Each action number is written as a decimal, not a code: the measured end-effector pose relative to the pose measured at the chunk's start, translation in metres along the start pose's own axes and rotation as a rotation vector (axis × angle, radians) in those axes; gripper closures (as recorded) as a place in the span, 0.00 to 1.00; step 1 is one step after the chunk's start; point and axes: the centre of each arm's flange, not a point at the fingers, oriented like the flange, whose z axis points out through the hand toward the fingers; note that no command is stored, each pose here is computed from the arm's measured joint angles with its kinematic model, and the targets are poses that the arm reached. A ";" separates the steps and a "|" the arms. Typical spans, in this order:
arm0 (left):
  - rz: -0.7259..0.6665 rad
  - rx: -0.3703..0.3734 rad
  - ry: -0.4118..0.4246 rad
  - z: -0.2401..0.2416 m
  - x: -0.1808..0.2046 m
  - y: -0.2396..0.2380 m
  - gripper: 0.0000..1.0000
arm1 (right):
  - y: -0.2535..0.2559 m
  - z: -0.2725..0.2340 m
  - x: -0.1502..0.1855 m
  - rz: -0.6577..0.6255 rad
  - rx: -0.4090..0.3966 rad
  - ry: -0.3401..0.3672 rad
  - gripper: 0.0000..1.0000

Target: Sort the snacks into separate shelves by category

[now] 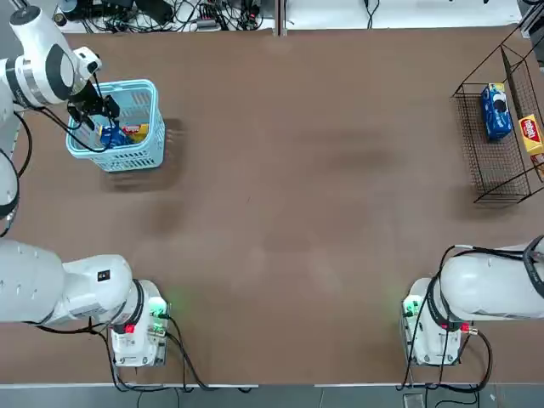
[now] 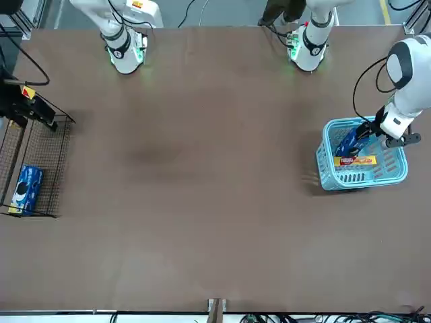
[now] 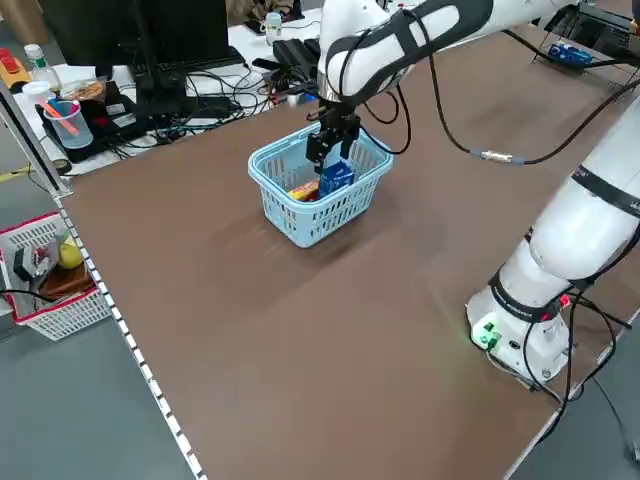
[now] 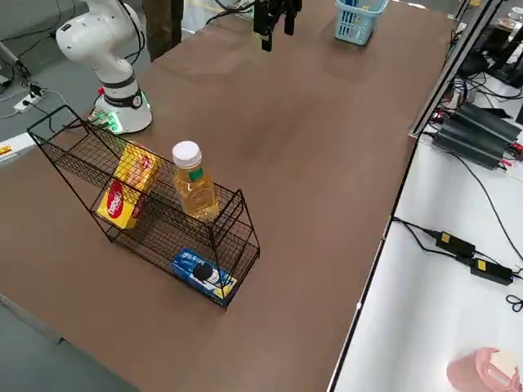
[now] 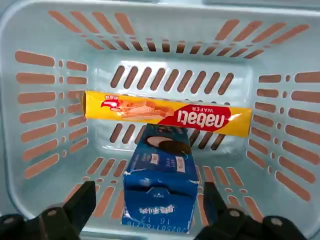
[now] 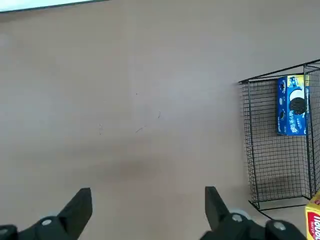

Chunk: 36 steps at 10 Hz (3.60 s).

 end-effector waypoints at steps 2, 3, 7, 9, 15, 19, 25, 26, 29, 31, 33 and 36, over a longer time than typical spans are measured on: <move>0.031 0.000 -0.003 0.002 0.000 0.000 0.05 | 0.000 0.000 0.000 0.000 0.000 0.001 0.00; 0.037 -0.001 -0.007 0.003 -0.001 0.000 0.05 | -0.001 0.000 0.000 -0.002 0.001 0.003 0.00; 0.038 -0.014 -0.016 0.009 0.000 0.001 0.06 | -0.001 0.000 0.000 0.012 0.001 0.004 0.00; 0.038 -0.015 -0.029 0.015 -0.001 0.001 0.08 | -0.001 0.000 0.000 0.022 -0.001 0.002 0.00; 0.041 -0.018 -0.057 0.035 0.001 0.002 0.34 | 0.001 0.000 -0.002 0.024 -0.006 -0.014 0.00; 0.051 -0.019 -0.073 0.015 0.011 0.005 0.40 | -0.003 -0.002 0.000 0.017 -0.002 0.010 0.00; 0.040 -0.035 -0.112 -0.141 0.047 0.012 0.40 | -0.012 -0.004 0.001 0.000 0.003 0.027 0.00; 0.012 -0.034 -0.113 -0.167 0.047 0.026 0.40 | -0.014 -0.004 0.001 -0.003 0.003 0.030 0.00; -0.092 -0.089 -0.111 -0.201 0.040 0.152 0.40 | -0.017 -0.003 0.002 -0.009 0.005 0.037 0.00; -0.130 -0.138 -0.139 -0.192 0.026 0.247 0.40 | -0.017 -0.002 0.002 -0.009 0.005 0.037 0.00; -0.129 -0.165 -0.169 -0.174 0.012 0.359 0.40 | -0.017 -0.002 0.002 -0.008 0.005 0.036 0.00; -0.073 -0.130 -0.188 -0.124 -0.007 0.502 0.41 | -0.016 -0.001 0.003 -0.007 0.005 0.034 0.00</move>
